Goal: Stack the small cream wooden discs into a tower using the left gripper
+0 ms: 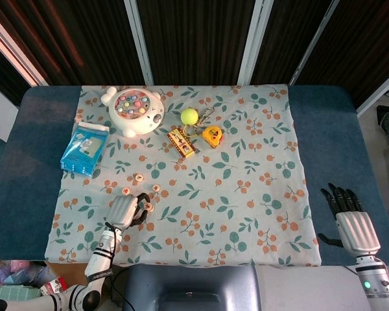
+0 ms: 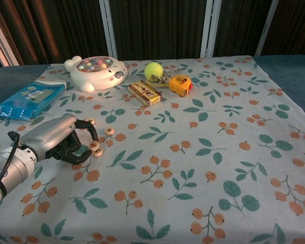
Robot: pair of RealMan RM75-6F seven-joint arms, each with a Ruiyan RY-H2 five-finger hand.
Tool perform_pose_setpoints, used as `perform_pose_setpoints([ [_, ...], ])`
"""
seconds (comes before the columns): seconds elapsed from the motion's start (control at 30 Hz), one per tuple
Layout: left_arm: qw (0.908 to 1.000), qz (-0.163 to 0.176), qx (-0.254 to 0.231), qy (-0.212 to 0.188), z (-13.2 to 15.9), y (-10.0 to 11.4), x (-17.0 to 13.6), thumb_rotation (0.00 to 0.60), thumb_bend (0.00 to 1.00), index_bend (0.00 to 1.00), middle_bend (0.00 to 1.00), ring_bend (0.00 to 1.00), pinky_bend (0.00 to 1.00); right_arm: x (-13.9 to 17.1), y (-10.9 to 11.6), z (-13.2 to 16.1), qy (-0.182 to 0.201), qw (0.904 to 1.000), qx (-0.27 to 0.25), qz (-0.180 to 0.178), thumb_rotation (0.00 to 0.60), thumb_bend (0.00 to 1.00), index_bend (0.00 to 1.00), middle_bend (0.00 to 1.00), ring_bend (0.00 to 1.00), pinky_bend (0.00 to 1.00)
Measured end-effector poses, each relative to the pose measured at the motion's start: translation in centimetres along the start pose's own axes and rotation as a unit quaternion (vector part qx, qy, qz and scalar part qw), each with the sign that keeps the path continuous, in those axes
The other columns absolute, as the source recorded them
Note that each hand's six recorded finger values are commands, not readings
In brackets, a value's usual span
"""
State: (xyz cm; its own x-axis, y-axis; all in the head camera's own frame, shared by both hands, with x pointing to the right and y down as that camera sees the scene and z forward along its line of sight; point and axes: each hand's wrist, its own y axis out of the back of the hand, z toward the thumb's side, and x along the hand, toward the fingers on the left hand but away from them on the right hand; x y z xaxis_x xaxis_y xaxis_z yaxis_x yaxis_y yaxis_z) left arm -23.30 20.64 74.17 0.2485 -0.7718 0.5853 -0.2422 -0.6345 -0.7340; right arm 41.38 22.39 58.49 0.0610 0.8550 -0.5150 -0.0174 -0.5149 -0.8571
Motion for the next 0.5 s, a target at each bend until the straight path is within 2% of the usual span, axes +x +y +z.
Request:
perform_pose_setpoints([
  [0.37, 0.9999, -0.007, -0.002, -0.007, 0.29, -0.31, -0.06, 0.6, 0.43, 0.45, 1.0, 1.0, 1.0, -0.08, -0.19, 0.12, 0.0, 1.0, 0.003, 0.002, 0.6, 0.12, 0.0, 0.0, 0.0, 0.0],
  [0.5, 0.9999, -0.009, 0.002, -0.005, 0.13, -0.44, 0.12, 0.6, 0.44, 0.4, 1.0, 1.0, 1.0, -0.09, -0.27, 0.16, 0.0, 1.0, 0.003, 0.004, 0.6, 0.12, 0.0, 0.0, 0.0, 0.0],
])
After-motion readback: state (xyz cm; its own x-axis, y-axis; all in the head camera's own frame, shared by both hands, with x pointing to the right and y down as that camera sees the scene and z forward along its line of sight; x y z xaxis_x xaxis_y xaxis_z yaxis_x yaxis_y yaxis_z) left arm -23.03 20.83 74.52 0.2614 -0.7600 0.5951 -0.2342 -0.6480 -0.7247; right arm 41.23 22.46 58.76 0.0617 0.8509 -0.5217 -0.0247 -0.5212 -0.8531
